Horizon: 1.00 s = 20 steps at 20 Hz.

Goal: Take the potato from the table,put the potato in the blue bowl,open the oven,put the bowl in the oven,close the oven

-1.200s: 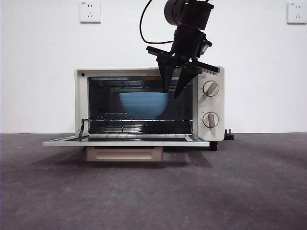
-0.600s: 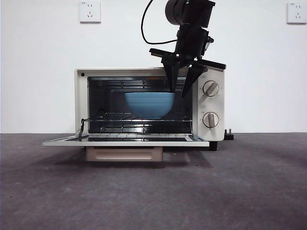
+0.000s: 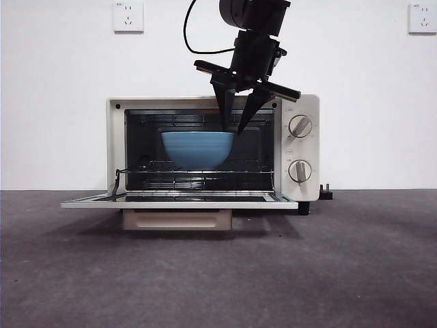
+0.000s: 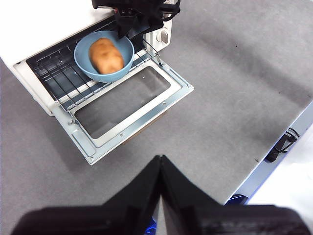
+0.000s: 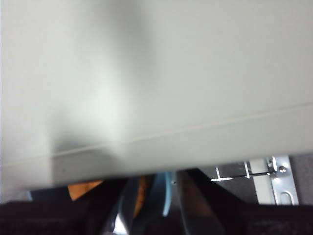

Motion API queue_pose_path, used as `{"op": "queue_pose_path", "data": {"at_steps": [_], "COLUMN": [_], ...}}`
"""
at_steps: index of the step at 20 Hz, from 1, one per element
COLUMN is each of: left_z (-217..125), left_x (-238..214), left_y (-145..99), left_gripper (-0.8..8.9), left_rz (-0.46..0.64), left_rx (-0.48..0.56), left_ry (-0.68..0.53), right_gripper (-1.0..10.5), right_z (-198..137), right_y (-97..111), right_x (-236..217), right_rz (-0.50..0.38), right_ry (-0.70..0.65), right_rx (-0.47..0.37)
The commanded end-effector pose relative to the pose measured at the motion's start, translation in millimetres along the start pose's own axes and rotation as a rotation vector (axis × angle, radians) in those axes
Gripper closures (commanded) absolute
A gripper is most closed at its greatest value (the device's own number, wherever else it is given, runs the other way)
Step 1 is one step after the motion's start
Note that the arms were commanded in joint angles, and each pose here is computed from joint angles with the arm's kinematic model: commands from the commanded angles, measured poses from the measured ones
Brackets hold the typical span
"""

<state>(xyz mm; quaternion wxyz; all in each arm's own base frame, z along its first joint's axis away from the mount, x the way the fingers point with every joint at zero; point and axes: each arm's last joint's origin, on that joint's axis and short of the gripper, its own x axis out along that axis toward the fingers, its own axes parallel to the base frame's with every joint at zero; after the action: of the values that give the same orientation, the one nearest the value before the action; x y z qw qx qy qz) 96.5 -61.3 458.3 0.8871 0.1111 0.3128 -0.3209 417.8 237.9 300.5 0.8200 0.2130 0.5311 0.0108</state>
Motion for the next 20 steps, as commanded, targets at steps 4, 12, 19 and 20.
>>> {"op": "queue_pose_path", "data": {"at_steps": [4, 12, 19, 20], "left_z": [-0.6, 0.4, 12.4, 15.0], "left_x": [0.5, 2.7, 32.5, 39.2], "left_y": [-0.5, -0.1, 7.0, 8.9], "left_gripper": [8.19, 8.19, 8.19, 8.19], "left_rz": [-0.007, -0.006, 0.043, 0.046], "left_rx": [0.002, 0.002, -0.007, -0.011], "left_ry": [0.001, 0.008, 0.09, 0.104], "right_gripper": [8.2, 8.2, 9.2, 9.2], "right_z": [2.4, -10.1, -65.0, -73.1], "right_y": [1.4, -0.6, -30.2, -37.1], "right_x": [-37.0, -129.4, -269.3, -286.7], "right_rz": [0.024, 0.096, 0.161, 0.176], "right_ry": [-0.073, -0.181, -0.323, -0.347], "right_rx": [-0.04, -0.221, -0.749, -0.787]}}
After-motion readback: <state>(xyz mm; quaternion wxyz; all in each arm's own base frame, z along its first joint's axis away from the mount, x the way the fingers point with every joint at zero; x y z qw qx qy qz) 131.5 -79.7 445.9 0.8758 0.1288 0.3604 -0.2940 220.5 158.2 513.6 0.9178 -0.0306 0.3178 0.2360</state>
